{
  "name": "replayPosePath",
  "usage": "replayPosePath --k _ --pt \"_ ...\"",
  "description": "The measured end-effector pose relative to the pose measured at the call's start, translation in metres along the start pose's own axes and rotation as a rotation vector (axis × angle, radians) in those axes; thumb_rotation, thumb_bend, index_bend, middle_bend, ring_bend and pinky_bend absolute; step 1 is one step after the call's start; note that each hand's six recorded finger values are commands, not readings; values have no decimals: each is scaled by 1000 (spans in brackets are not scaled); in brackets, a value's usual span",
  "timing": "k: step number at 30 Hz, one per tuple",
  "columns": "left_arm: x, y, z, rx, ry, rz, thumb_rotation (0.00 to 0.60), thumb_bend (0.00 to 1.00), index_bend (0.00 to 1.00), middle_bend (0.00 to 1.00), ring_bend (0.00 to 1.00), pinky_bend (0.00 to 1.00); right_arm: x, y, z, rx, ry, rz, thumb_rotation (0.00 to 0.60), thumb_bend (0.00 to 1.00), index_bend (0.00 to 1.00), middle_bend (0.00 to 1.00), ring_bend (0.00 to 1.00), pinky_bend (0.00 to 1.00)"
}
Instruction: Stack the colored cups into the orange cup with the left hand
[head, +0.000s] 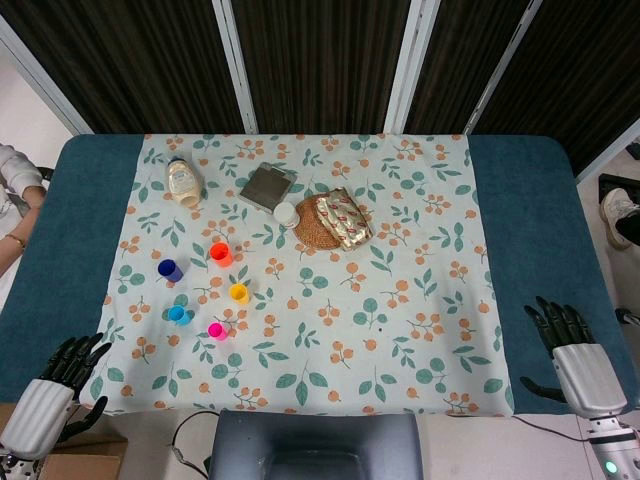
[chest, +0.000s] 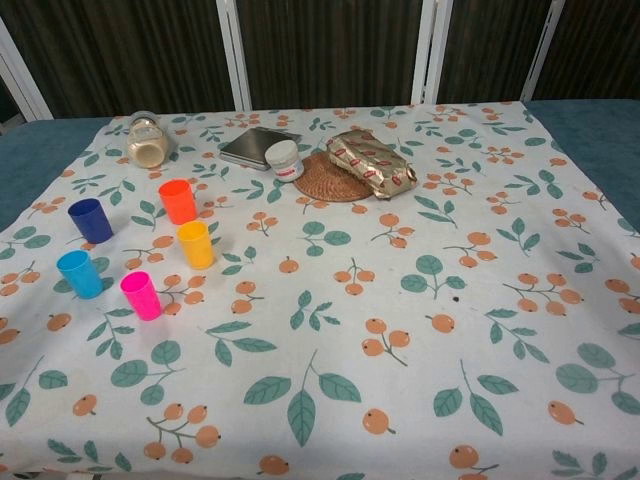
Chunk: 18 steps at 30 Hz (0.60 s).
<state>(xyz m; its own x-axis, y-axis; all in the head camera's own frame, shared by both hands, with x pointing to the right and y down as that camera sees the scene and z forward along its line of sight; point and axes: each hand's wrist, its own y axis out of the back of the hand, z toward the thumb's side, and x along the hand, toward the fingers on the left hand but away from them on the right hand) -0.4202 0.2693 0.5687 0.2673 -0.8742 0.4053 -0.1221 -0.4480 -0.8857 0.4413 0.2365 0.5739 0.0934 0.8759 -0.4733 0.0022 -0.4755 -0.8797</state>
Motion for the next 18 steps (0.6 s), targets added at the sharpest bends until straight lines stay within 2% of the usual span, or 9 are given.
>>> replayPosePath --k 2,4,5,6,8,10,12,14,18 --pt "3 -2 1 -5 -4 -4 600 390 0 0 1 76 -1 0 -1 -1 -3 4 600 185 0 0 0 0" --pt "10 -5 3 -15 -15 -4 600 390 0 19 14 124 -2 0 -3 0 -11 4 600 185 0 0 0 0" --pt "15 -6 5 -24 -21 0 600 390 0 61 38 164 -3 0 -3 0 -15 7 600 185 0 0 0 0" --pt "23 -7 7 -37 -28 12 600 390 0 154 96 229 -3 0 -4 -3 -18 8 600 185 0 0 0 0" --pt "39 -8 9 -48 -37 33 600 390 0 386 302 438 -3 1 -3 -7 -18 5 600 186 0 0 0 0" --pt "61 -11 9 -48 -38 41 600 390 0 636 633 782 -3 1 -3 -7 -16 5 600 186 0 0 0 0" --pt "84 -18 8 -50 -29 21 600 390 0 808 855 961 -3 1 -3 -7 -18 4 600 185 0 0 0 0" --pt "105 -26 7 -53 -15 -12 600 389 0 913 969 1000 -3 1 -4 -7 -23 0 600 185 0 0 0 0" --pt "164 -47 6 -65 34 -96 600 382 16 999 1000 1000 -4 1 -5 -7 -33 -3 600 186 0 0 0 0"
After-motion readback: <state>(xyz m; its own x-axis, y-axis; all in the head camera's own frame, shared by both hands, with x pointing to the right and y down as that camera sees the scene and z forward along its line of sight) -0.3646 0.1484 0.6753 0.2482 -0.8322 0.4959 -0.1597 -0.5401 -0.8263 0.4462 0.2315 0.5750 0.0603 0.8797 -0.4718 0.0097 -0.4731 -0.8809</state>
